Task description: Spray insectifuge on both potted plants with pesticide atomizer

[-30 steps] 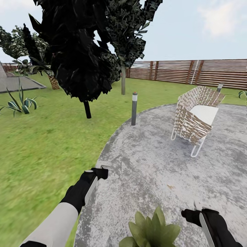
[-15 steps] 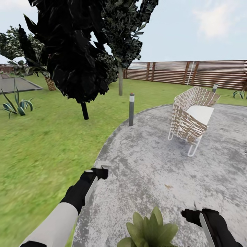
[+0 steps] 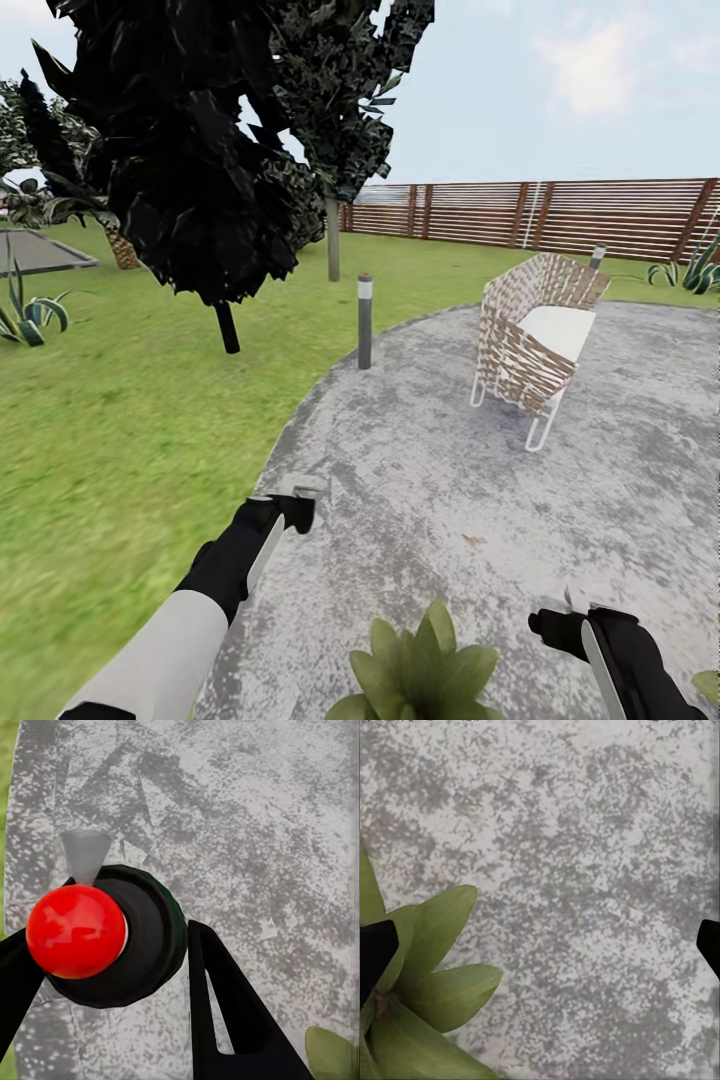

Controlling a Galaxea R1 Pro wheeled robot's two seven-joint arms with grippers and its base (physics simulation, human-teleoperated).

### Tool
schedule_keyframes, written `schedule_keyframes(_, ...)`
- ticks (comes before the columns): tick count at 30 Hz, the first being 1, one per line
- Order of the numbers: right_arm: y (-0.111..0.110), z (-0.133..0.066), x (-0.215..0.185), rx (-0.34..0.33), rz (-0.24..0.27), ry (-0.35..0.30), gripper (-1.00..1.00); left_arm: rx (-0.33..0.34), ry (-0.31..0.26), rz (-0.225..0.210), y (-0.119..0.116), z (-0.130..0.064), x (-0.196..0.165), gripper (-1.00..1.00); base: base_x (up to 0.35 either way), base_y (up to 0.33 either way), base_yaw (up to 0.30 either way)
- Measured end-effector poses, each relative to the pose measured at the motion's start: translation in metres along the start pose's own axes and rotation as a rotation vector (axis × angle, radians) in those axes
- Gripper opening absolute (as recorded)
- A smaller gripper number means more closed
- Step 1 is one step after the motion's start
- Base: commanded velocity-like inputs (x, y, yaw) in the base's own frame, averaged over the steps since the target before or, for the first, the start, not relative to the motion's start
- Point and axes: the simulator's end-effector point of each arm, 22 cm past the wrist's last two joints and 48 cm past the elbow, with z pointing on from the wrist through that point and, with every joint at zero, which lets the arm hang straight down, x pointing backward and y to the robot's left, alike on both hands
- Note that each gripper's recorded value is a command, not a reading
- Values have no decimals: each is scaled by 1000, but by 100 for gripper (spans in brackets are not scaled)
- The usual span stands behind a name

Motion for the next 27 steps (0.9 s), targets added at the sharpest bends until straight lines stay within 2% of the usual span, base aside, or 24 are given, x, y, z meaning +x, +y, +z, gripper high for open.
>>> schedule_keyframes(18, 0, 0, 0, 1, -1, 0, 100, 0, -1, -1, 0, 0, 0, -100, 0, -13, -1)
schedule_keyframes(27, 0, 0, 0, 5, -10, 0, 100, -25, 1, -2, 20, 0, 1, -100, 0, 0, 0)
